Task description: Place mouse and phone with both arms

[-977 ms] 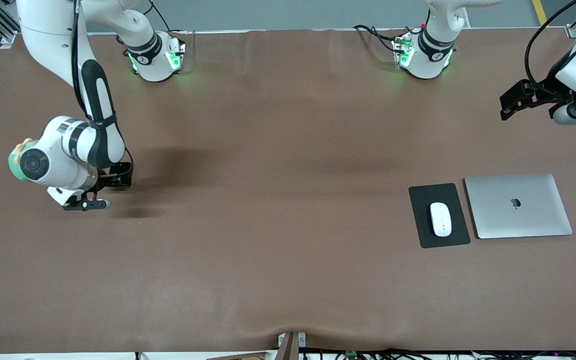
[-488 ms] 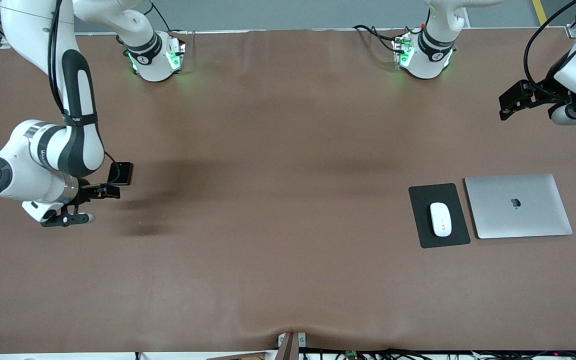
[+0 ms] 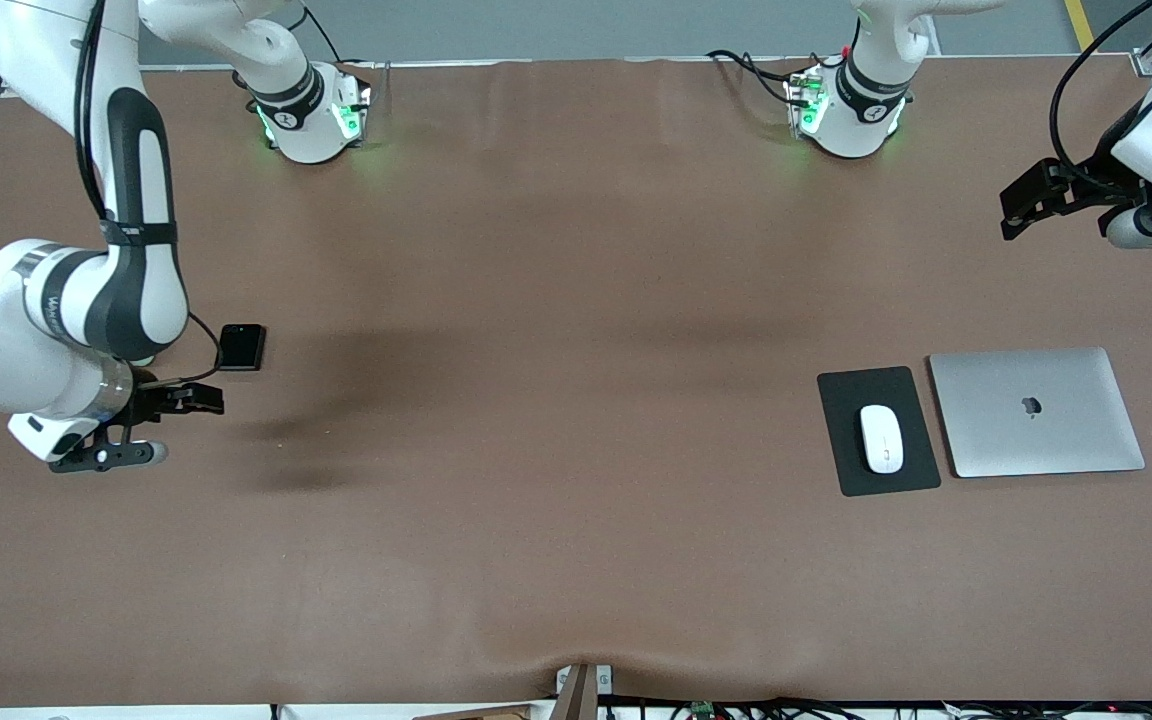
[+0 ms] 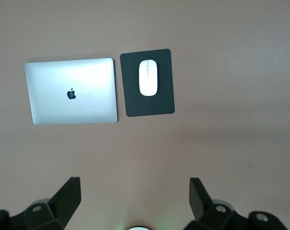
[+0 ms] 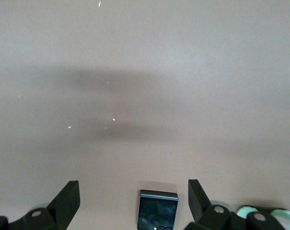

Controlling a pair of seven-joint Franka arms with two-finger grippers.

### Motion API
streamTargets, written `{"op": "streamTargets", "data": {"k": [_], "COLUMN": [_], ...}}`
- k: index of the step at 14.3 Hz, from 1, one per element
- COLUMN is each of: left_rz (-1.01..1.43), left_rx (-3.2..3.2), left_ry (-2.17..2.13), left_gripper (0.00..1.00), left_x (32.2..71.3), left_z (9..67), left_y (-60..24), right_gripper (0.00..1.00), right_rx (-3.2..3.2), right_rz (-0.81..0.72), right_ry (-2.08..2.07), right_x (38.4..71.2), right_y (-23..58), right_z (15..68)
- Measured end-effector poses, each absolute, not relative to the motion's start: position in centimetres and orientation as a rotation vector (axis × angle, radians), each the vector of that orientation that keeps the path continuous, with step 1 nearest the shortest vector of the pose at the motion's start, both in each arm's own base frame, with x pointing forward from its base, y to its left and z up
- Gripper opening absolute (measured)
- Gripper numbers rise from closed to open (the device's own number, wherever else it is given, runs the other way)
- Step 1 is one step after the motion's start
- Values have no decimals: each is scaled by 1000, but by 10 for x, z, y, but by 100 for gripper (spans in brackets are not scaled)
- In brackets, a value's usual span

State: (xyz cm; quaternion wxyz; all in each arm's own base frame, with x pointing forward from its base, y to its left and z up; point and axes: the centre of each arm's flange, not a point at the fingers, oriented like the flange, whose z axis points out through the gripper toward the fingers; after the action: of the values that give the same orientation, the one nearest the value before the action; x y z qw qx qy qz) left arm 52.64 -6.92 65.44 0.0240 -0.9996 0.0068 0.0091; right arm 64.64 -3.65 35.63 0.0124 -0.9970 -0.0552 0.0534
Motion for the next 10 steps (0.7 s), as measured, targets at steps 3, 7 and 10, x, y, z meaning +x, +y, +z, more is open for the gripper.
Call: {"op": "streamTargets", "data": {"k": [3, 7, 10], "left_rz": [16, 4, 9], "left_rx": [-3093, -3095, -3113], "left_ry": [21, 22, 14], "left_gripper": [100, 100, 100], "left_x": [524, 522, 522], "left_z": [658, 662, 662], "left_y": [-69, -70, -68], "right_gripper": [100, 100, 100], "right_rx": [-3112, -3075, -3074], "right_rz": [158, 144, 57], "right_ry": [-150, -102, -67], "right_x": [665, 675, 681], "right_y": [-54, -90, -118], "right_z": [393, 436, 469]}}
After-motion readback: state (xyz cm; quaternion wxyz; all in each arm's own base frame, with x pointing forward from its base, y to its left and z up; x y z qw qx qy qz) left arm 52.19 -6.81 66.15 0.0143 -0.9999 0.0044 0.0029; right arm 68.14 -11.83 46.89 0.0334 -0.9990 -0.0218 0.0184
